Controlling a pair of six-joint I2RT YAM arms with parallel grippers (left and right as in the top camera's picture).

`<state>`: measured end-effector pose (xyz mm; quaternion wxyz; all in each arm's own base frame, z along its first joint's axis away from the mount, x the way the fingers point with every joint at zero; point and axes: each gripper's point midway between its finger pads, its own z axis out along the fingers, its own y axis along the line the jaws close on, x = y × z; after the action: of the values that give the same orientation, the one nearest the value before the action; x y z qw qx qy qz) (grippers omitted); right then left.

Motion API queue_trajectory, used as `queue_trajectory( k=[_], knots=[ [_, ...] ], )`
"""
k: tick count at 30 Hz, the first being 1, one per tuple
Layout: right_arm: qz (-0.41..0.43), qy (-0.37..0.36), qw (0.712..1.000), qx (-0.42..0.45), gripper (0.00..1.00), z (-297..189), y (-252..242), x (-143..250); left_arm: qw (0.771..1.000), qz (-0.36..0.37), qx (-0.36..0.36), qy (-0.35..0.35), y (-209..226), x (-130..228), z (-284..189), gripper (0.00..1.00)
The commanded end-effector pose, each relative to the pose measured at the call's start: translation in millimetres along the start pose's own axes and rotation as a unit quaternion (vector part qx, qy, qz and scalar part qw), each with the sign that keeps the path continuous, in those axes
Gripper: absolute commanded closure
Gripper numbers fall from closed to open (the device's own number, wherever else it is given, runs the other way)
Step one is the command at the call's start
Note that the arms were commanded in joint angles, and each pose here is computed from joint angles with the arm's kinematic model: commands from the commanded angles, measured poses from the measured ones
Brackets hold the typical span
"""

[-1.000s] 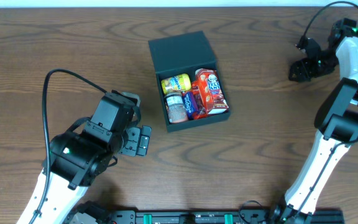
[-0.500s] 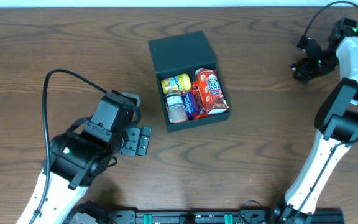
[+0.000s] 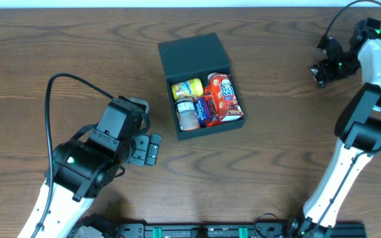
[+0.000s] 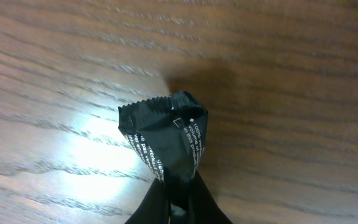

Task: Pack container
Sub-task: 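Lower the right gripper and grasp the black-wrapped candy by its end, then carry the candy over the box and lower it inside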

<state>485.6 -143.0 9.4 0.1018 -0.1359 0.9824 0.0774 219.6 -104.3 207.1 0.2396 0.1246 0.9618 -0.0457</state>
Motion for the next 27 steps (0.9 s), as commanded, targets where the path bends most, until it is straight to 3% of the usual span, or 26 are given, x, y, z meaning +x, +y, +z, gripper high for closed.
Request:
queue_trajectory(
  k=[1,9,15,21,27],
  knots=[
    [0.009,-0.047,0.999,-0.005,0.99,-30.9,4.4,-18.3,1.0,0.002,-0.012,0.001,4.4,0.9,1.9,0.05],
    [0.044,-0.155,0.987,-0.004,0.99,-133.7,37.2,-55.4,1.0,0.002,-0.011,0.001,4.3,0.8,1.9,0.05],
    [0.09,-0.199,0.976,-0.011,0.99,-218.9,103.5,-59.7,1.0,0.001,-0.008,-0.005,2.9,-2.4,1.9,0.05],
    [0.028,-0.187,0.978,-0.085,0.99,-245.4,211.9,-57.2,1.0,0.0,0.002,-0.003,-0.4,-1.5,1.8,0.05],
    [-0.018,-0.135,0.978,-0.159,0.98,-232.5,299.3,-49.2,1.0,0.0,0.002,-0.003,0.4,1.7,-1.8,0.05]
  ],
)
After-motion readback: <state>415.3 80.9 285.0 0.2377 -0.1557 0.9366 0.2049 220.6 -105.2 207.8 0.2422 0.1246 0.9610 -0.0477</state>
